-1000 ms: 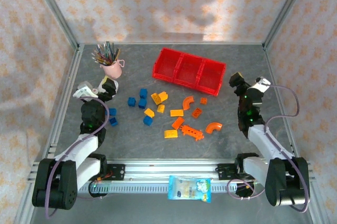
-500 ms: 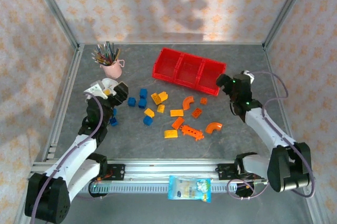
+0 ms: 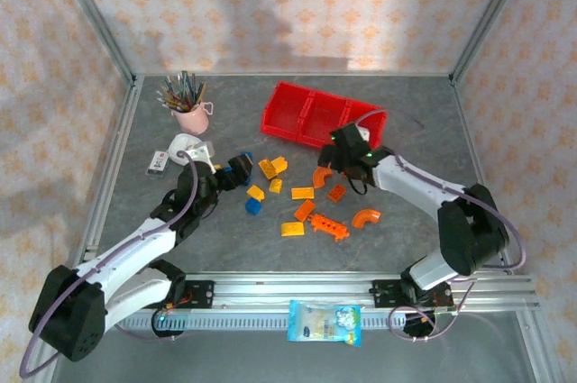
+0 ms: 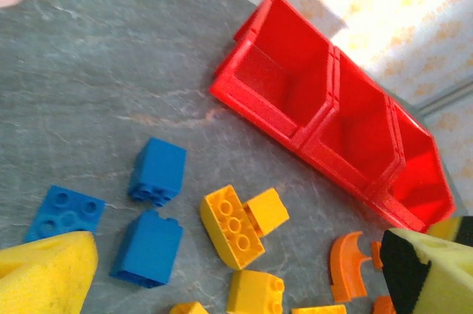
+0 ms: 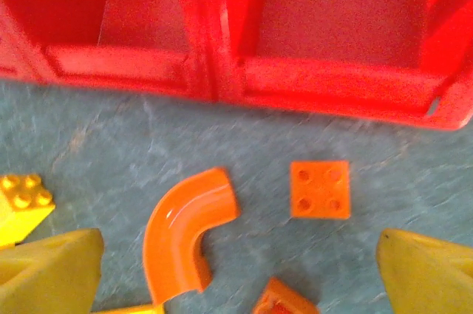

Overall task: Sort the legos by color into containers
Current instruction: Pick up the lego from the center of the table.

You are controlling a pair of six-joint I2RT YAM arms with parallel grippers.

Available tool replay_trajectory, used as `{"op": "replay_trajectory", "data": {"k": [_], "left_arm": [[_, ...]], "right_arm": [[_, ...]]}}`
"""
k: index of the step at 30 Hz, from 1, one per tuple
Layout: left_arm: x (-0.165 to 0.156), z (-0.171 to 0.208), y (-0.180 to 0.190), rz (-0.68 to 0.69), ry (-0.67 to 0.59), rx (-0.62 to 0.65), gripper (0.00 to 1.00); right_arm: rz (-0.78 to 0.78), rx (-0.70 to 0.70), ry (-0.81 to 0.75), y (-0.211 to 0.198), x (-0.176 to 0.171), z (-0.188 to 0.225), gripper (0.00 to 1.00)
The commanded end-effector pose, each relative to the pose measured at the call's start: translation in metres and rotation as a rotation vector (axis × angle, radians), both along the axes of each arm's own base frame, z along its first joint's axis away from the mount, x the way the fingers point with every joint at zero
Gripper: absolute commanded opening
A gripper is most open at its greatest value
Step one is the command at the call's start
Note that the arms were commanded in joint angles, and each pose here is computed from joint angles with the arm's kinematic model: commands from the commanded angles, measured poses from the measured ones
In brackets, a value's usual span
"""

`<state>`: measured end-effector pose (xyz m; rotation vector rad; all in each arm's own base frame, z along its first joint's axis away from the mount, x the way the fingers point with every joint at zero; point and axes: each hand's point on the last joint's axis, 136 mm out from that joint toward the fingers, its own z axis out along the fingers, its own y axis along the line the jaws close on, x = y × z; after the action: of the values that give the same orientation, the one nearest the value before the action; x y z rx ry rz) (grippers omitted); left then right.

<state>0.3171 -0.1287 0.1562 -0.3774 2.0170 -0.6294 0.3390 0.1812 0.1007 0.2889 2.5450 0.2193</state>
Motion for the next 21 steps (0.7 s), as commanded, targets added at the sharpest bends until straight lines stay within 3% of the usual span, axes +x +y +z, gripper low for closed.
{"op": "replay_trajectory", "data": {"k": [1,13,21], "left_arm": [[0.006,0.002,-0.003,0.032,0.015,-0.012,0.99],[0.015,-0.001,-0.002,0.056,0.046,0.033,0.99],[0.014,-0.002,0.0,0.059,0.064,0.063,0.99]], "right_arm": [[-0.096,-0.053,0.034,-0.007,-0.003,-0.009,0.92],[-0.133,-0.069,0.071,0.026,0.01,-0.04,0.85],[-0.141,-0.072,0.093,0.038,0.02,-0.057,0.73]]}}
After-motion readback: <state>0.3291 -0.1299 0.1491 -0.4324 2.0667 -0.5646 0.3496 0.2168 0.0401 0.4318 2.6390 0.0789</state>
